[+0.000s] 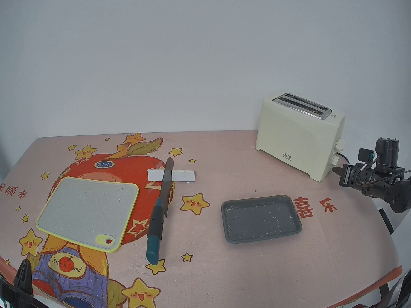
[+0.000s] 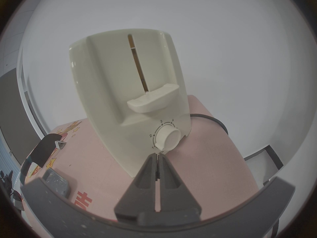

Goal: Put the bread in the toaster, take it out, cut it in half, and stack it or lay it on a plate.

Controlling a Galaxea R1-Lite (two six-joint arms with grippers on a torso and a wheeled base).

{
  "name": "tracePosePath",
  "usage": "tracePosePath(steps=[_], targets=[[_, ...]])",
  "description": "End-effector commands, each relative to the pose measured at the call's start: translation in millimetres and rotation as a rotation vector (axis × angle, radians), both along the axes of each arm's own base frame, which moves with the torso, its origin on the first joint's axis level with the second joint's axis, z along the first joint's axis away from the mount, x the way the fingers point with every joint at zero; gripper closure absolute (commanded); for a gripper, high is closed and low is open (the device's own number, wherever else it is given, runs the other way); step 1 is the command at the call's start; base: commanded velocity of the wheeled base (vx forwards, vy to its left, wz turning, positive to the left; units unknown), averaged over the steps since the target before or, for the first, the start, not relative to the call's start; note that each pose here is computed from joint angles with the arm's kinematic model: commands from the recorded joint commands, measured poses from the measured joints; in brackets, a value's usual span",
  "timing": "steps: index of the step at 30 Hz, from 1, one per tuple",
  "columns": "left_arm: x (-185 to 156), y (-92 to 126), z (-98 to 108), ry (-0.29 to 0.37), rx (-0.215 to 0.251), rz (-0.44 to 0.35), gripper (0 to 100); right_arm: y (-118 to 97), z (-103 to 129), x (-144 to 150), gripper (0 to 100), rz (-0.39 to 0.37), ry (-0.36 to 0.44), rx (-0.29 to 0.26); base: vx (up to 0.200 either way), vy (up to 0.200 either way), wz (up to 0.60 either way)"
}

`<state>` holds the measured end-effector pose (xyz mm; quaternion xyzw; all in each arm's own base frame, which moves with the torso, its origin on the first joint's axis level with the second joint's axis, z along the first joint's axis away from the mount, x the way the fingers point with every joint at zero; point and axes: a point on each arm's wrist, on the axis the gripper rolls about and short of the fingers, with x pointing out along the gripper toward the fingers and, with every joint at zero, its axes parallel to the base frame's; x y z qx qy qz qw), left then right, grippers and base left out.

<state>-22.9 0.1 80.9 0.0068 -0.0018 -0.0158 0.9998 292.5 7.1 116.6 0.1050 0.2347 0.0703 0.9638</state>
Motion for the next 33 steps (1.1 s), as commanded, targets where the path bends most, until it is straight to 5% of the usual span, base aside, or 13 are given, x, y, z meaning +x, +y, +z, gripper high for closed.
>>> tracePosePath(steps=[1,33], targets=[[1,0,-5,0.016,0.000,-0.001,100,1,15,-8,100,-0.001,-0.051,0.001,0.000,0.000,0.00],[1,0,-5,0.016,0.000,0.001,100,3,8,2,100,0.002,-0.033,0.001,0.000,0.000,0.00]])
